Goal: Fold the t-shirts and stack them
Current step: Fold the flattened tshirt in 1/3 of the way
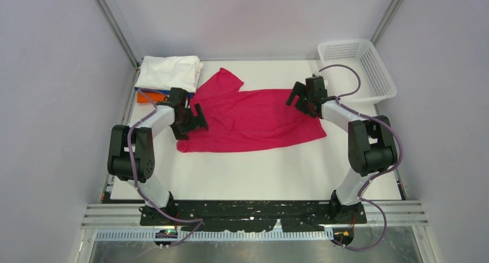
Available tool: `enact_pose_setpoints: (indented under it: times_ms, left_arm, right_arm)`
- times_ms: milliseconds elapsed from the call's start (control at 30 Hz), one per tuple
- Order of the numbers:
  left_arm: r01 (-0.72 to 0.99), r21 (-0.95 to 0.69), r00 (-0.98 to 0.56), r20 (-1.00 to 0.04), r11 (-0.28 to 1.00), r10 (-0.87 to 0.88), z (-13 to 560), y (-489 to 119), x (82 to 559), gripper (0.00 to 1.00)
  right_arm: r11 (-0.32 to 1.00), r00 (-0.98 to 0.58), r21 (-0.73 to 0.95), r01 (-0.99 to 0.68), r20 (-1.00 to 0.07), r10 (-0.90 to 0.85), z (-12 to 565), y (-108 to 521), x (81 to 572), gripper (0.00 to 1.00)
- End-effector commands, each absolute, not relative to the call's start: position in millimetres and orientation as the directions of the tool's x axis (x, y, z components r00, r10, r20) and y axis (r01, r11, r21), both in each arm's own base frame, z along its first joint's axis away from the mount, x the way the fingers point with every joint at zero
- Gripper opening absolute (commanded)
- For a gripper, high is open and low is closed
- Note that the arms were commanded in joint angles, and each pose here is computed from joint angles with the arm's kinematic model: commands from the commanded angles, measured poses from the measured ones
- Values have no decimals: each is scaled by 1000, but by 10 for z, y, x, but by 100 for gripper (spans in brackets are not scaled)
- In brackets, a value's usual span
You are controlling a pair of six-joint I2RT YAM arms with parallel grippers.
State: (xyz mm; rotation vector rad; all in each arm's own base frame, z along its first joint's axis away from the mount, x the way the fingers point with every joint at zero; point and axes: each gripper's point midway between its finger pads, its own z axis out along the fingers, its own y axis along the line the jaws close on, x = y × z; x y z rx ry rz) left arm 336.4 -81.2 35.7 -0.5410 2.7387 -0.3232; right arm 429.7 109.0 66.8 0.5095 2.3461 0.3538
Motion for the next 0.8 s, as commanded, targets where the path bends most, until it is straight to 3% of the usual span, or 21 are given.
enact_pose_setpoints:
  times_ms: [0,200,467,767]
  left_arm:
    - [-324,-294,-838,-353,899,-417,690,-775,3475,100]
    - [-294,-314,-827,-391,903,-405,874,-846,3429,100]
    - [-231,-368,-840,-392,901,-376,910,-1071,3355,100]
    - [-218,-372,-835,-408,902,-370,948,-1059,3288,100]
  right_arm:
    - [882,-641,397,255,-613,462,880,1081,4488,95]
    - [901,-663,386,198,-625,413,1004,1065,4201,95]
    - [902,-738,407,142,-564,371,645,1292,3468,95]
    - [884,-707,454,111,-589,391,582,1607,3873,95]
